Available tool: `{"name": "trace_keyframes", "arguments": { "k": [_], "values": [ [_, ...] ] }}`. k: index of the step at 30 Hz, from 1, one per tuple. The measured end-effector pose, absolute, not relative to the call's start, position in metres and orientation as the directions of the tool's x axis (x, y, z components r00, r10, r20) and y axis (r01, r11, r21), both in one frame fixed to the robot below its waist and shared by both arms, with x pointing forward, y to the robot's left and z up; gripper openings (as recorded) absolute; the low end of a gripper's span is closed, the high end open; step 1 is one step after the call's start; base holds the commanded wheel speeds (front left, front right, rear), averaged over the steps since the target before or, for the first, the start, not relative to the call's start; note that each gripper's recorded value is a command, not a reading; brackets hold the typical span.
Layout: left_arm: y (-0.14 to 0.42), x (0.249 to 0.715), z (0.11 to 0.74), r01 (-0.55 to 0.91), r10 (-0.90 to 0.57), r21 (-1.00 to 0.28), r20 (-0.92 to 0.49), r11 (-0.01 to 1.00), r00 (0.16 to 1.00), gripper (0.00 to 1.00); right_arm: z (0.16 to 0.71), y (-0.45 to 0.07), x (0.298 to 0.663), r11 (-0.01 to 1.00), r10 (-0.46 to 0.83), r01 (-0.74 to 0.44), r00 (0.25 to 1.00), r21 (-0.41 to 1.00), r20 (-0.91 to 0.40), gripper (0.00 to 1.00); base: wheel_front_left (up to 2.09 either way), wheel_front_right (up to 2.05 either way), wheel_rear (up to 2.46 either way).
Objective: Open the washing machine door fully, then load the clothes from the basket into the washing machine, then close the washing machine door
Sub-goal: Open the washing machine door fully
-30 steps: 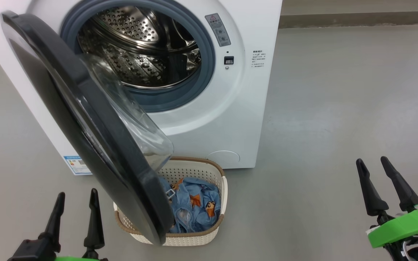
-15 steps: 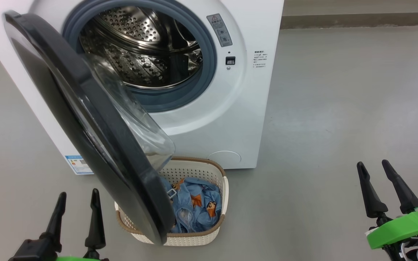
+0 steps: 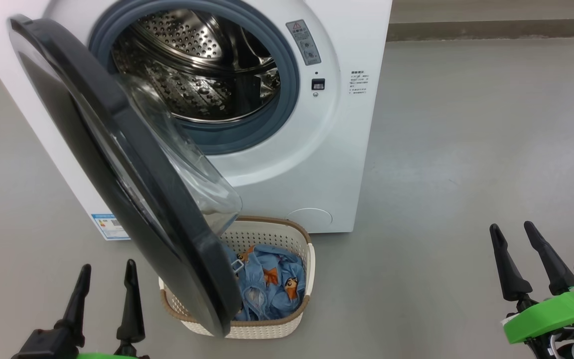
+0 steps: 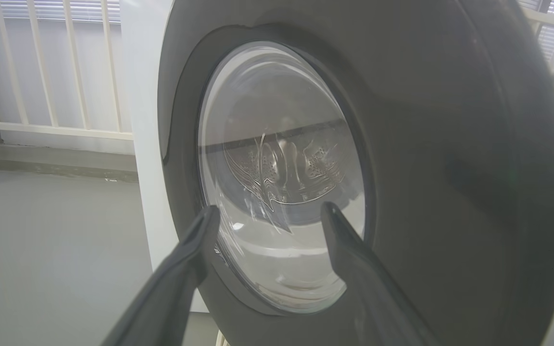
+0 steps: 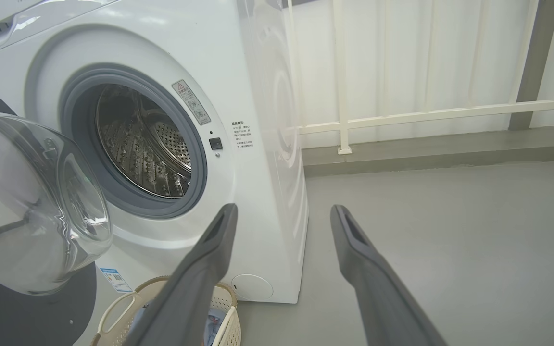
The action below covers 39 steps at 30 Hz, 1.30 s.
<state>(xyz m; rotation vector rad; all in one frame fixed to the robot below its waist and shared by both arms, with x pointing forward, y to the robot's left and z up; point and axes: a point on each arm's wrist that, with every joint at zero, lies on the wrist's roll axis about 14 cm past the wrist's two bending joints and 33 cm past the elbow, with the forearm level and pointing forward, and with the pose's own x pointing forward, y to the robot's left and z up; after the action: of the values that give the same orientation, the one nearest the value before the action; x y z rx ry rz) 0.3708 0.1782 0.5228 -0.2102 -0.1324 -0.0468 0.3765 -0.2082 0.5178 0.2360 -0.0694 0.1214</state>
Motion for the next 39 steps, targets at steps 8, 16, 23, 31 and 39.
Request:
{"name": "trace_keyframes", "arguments": {
  "k": [8, 16, 23, 31, 39],
  "values": [
    [0.178, 0.371, 0.522, 0.061, -0.034, -0.205, 0.135, 0.977, 0.990, 1.00, 0.517, -0.208, 0.376, 0.964, 0.110, -0.126, 0.991, 0.233, 0.081, 1.00, 0.00, 0.00, 0.00],
    [0.178, 0.371, 0.522, 0.061, -0.034, -0.205, 0.133, 0.977, 0.991, 0.04, 0.516, -0.206, 0.377, 0.963, 0.110, -0.126, 0.991, 0.238, 0.080, 1.00, 0.00, 0.00, 0.00],
    [0.177, 0.372, 0.540, 0.074, -0.034, -0.211, 0.189, 0.975, 0.981, 0.00, 0.515, -0.204, 0.378, 0.961, 0.112, -0.129, 0.991, 0.245, 0.079, 1.00, 0.00, 0.00, 0.00],
    [0.170, 0.368, 0.587, 0.127, -0.051, -0.210, 0.333, 0.969, 0.942, 0.00, 0.514, -0.199, 0.382, 0.958, 0.122, -0.138, 0.989, 0.253, 0.078, 1.00, 0.00, 0.00, 0.00],
    [0.130, 0.347, 0.655, 0.285, -0.163, -0.158, 0.529, 0.945, 0.833, 0.00, 0.515, -0.193, 0.383, 0.955, 0.134, -0.150, 0.988, 0.257, 0.079, 1.00, 0.00, 0.00, 0.00]
  ]
}}
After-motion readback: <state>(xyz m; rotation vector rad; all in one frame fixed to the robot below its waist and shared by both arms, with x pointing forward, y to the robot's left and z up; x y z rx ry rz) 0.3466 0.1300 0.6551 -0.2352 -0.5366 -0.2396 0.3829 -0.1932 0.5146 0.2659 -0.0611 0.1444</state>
